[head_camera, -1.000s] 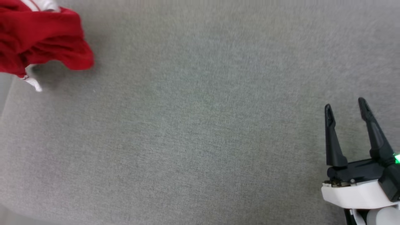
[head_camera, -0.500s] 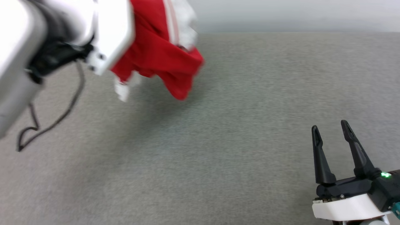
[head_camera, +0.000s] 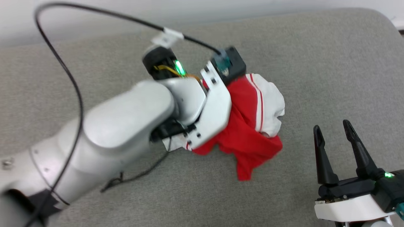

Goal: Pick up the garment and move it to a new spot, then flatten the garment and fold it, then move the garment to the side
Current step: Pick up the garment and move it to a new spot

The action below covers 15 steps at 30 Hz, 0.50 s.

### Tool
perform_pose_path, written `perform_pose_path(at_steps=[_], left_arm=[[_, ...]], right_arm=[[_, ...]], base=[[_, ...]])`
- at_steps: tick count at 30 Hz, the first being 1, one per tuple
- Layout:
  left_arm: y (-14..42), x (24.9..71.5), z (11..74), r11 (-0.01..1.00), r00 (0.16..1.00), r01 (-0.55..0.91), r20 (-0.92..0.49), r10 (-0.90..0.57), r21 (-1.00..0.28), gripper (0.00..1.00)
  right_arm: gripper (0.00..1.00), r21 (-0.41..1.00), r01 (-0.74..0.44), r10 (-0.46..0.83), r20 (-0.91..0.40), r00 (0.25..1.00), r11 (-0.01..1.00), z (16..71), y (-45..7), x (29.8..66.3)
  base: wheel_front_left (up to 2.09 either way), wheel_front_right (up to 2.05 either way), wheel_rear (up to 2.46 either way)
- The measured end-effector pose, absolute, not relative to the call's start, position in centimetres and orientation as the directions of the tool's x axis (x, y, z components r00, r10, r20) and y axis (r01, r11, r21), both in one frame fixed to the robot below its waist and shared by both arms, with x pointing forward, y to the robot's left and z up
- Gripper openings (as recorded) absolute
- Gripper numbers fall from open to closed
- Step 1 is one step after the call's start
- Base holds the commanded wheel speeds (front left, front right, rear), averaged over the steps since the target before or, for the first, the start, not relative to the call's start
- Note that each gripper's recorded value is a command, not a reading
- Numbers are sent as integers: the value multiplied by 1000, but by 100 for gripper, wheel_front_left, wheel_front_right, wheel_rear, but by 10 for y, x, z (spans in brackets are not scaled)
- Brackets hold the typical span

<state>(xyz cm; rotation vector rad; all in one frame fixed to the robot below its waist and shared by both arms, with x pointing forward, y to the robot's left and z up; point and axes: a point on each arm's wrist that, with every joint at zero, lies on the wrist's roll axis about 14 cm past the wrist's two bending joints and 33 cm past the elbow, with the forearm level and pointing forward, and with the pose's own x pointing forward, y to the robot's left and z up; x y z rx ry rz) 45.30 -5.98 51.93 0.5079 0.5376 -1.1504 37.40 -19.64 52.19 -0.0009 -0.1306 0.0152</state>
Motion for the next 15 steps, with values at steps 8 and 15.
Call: perform_pose_path(at_steps=[8, 15], left_arm=[[-86, 405, 422, 237, 92, 966, -721, -687, -103, 0], [-90, 393, 399, 221, 69, 968, -715, -695, -121, 0]], right_arm=[[100, -8, 18, -17, 63, 998, 1000, 499, -208, 384], [100, -10, 34, -33, 42, 999, 999, 492, -213, 386]], base=[[0, 0, 0], [0, 0, 0]])
